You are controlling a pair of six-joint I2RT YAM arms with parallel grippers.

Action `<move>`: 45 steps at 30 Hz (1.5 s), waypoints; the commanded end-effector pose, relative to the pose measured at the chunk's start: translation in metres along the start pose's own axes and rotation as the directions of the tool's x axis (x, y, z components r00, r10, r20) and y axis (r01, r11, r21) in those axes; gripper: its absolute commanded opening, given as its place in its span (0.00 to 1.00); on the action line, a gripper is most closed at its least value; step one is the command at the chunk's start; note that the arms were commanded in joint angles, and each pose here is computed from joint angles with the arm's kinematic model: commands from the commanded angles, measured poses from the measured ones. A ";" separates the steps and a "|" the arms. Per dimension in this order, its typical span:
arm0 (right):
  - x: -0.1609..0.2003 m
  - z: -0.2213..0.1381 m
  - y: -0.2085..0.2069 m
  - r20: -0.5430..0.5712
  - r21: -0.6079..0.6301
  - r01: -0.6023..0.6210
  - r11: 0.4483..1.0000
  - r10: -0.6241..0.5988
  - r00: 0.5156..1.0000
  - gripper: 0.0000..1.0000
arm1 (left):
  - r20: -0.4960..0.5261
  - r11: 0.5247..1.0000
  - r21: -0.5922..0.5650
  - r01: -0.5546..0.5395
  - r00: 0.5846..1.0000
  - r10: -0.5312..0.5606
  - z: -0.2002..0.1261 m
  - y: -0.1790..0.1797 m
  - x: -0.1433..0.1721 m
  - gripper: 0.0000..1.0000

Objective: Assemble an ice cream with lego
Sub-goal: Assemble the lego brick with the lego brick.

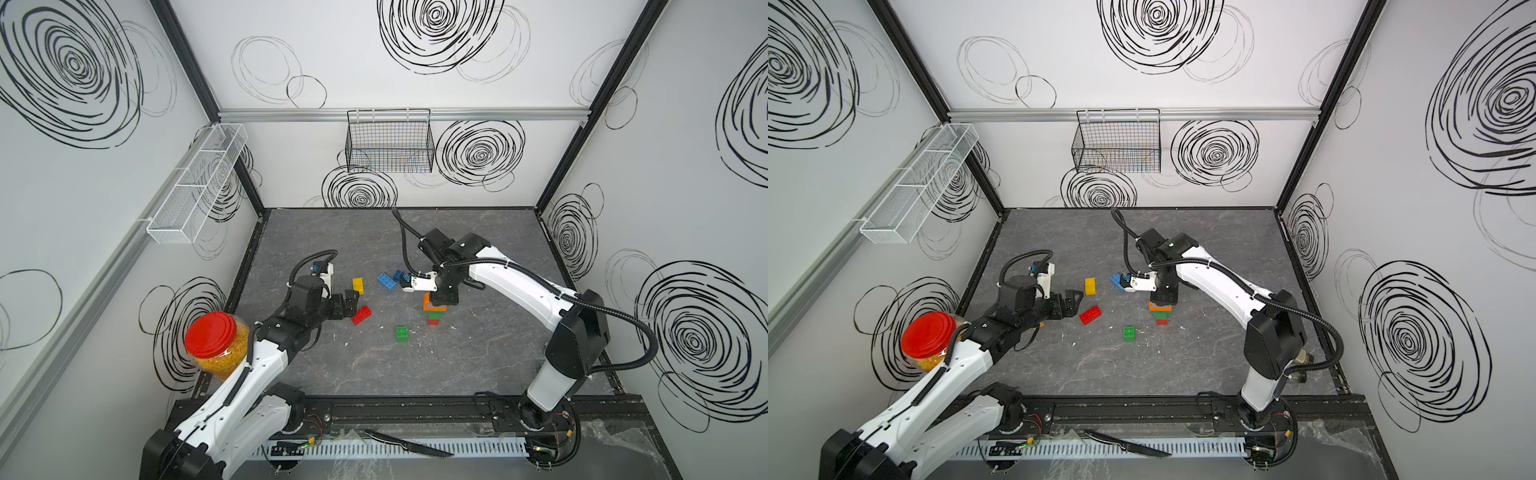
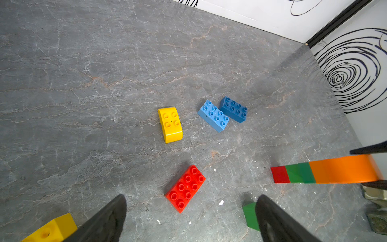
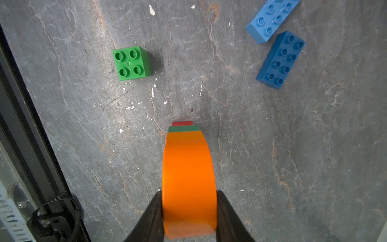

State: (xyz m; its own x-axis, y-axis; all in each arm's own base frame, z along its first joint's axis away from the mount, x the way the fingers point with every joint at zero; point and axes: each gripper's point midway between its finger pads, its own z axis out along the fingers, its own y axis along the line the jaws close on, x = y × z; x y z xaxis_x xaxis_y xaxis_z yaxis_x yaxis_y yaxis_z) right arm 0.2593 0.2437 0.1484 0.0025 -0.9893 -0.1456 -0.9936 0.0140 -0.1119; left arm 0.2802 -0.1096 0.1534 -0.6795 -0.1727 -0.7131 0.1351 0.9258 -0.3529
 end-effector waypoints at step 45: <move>-0.043 -0.129 0.001 0.688 0.042 -0.857 0.514 0.607 0.398 1.00 | 0.031 0.999 -0.012 -0.032 0.999 0.033 -0.008 -0.004 -0.015 0.99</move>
State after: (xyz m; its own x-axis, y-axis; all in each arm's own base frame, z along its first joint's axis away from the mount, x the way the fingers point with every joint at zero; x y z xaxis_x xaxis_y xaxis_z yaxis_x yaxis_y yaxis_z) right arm 0.2350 0.2718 0.2819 -0.3983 -0.5118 -0.7612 -0.6897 0.7142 -0.1193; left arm 0.2796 -0.1065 0.1552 -0.6806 -0.1576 -0.7155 0.1315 0.9345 -0.3309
